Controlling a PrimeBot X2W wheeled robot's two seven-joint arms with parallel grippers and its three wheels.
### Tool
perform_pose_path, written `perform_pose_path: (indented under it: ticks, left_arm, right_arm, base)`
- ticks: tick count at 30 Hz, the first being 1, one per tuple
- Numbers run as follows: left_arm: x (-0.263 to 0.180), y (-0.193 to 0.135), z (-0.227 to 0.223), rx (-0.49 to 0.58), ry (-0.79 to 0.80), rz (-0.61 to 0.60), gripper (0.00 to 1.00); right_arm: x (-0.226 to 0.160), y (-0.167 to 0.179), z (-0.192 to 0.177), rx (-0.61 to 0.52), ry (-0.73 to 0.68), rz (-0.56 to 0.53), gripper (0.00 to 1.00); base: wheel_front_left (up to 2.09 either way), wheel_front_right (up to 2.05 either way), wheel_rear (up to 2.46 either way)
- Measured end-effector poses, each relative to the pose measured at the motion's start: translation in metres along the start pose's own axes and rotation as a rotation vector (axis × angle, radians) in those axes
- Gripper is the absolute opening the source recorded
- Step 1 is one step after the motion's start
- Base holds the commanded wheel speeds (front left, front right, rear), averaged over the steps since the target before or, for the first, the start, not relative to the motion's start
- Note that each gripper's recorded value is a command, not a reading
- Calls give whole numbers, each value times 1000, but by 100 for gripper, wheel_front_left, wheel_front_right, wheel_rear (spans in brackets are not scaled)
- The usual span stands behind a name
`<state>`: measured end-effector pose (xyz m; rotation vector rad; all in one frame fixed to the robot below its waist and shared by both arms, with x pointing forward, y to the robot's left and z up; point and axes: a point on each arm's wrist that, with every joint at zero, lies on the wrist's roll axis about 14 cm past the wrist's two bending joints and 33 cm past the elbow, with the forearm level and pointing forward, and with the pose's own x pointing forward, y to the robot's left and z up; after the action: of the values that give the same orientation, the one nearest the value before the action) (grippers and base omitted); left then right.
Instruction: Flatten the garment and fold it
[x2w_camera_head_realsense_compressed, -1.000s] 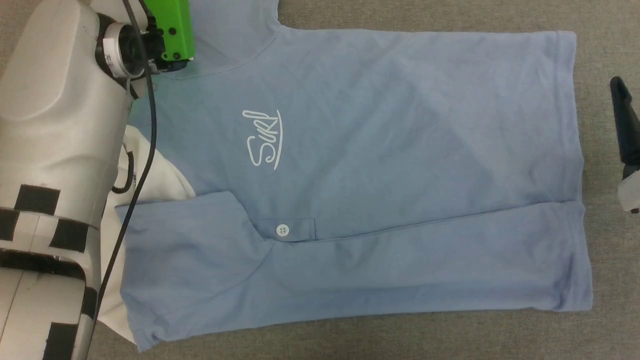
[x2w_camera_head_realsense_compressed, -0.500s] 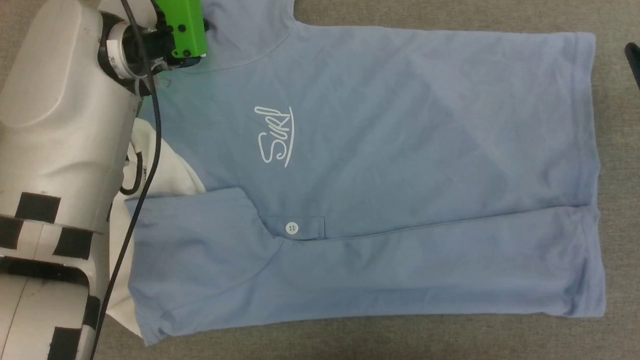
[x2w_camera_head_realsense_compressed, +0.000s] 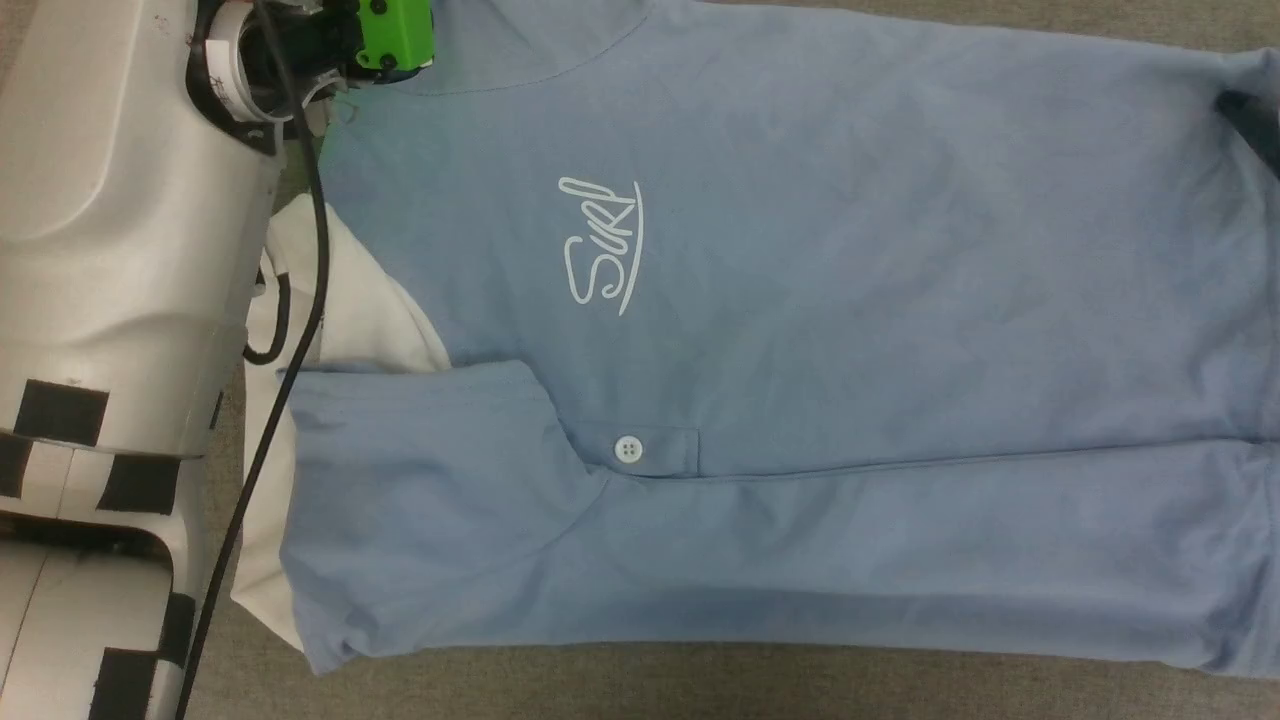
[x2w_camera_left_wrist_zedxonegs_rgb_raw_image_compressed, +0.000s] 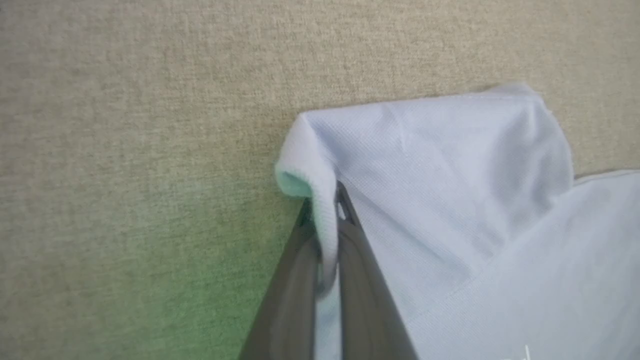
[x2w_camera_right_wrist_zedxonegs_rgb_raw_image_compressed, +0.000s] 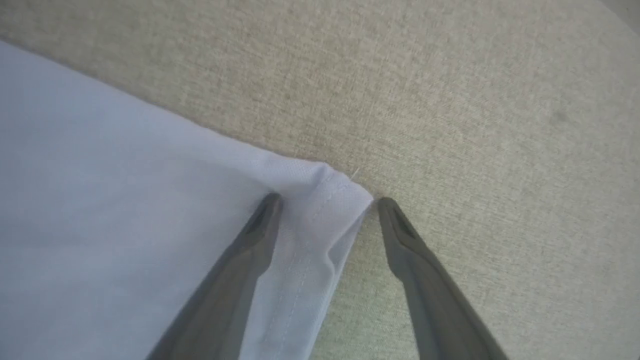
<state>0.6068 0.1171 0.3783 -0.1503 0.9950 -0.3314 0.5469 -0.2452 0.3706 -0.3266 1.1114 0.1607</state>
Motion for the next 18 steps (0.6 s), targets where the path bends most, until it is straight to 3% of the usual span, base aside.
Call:
perform_pose_path:
  ticks: [5, 6, 7, 8, 18]
  left_arm:
    - [1, 3, 0, 0, -8, -2, 0]
    - [2, 3, 0, 0, -9, -3, 0]
    - [2, 3, 0, 0, -10, -4, 0]
    - [2, 3, 0, 0, -11, -5, 0]
    - [-9, -2, 10, 2, -55, -18, 0]
  right_arm:
    - [5, 3, 0, -16, 28, 10, 100]
    - [5, 3, 0, -16, 31, 13, 29]
    - [5, 3, 0, -15, 34, 15, 7]
    - [5, 4, -1, -12, 37, 21, 0]
    - [-6, 4, 4, 28, -22, 33, 0]
  base:
    - [0, 0, 0]
    - [0, 0, 0]
    - [0, 0, 0]
    - [0, 0, 0]
    - [0, 0, 0]
